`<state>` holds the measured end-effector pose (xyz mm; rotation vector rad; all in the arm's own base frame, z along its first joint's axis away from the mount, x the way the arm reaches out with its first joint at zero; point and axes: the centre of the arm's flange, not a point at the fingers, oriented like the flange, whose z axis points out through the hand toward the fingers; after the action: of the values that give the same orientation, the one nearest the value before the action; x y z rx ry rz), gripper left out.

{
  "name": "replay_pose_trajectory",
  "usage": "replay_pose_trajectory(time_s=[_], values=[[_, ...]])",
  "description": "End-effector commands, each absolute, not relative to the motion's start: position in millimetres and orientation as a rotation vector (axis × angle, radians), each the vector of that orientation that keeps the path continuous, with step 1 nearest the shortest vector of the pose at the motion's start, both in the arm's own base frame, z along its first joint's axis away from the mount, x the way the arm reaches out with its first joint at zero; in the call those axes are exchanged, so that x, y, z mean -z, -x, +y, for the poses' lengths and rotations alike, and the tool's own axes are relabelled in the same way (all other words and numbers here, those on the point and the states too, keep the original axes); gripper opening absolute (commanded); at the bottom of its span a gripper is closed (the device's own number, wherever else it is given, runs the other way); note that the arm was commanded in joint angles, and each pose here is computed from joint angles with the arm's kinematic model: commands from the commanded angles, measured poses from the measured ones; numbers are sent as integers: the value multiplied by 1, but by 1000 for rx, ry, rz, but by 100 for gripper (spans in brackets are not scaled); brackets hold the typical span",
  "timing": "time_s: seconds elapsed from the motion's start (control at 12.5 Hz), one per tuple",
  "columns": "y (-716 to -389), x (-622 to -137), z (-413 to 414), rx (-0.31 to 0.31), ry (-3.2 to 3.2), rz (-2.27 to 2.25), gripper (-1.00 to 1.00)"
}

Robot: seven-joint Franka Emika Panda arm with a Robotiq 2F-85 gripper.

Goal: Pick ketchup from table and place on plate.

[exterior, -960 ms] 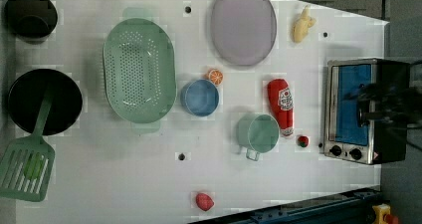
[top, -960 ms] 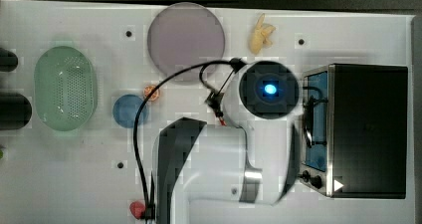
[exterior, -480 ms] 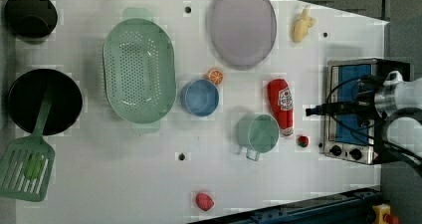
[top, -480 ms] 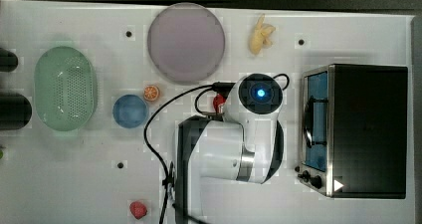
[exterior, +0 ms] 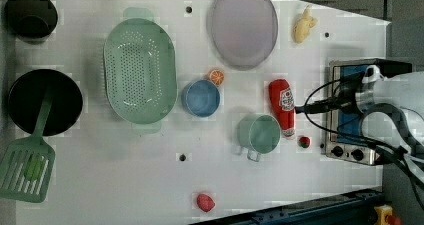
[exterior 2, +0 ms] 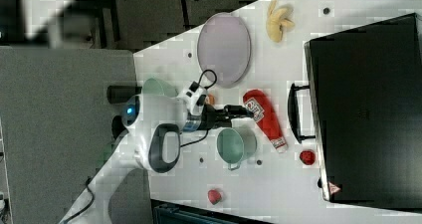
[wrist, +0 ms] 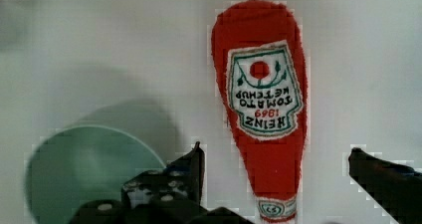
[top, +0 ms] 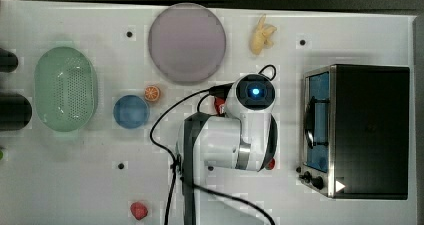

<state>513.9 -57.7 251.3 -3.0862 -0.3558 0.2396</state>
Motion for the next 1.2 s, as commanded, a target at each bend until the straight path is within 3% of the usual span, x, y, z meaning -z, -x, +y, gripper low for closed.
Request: replay_pose_trajectory(time_s=[0.08,0.64,0.8,0.88,1.04,1.12,1.2], values=[[-516,-220,-69,-215,3080,-426,100],[-509,-154,-66,-171,3092,-436,100],[-503,-143,-64,-205,3083,-439,100],[-503,-143,-61,-204,3080,-447,92],[-501,-141,-58,-213,3077,-453,43],[-503,-146,-58,-199,3080,-454,29],[-504,-152,-59,-185,3084,-453,29]])
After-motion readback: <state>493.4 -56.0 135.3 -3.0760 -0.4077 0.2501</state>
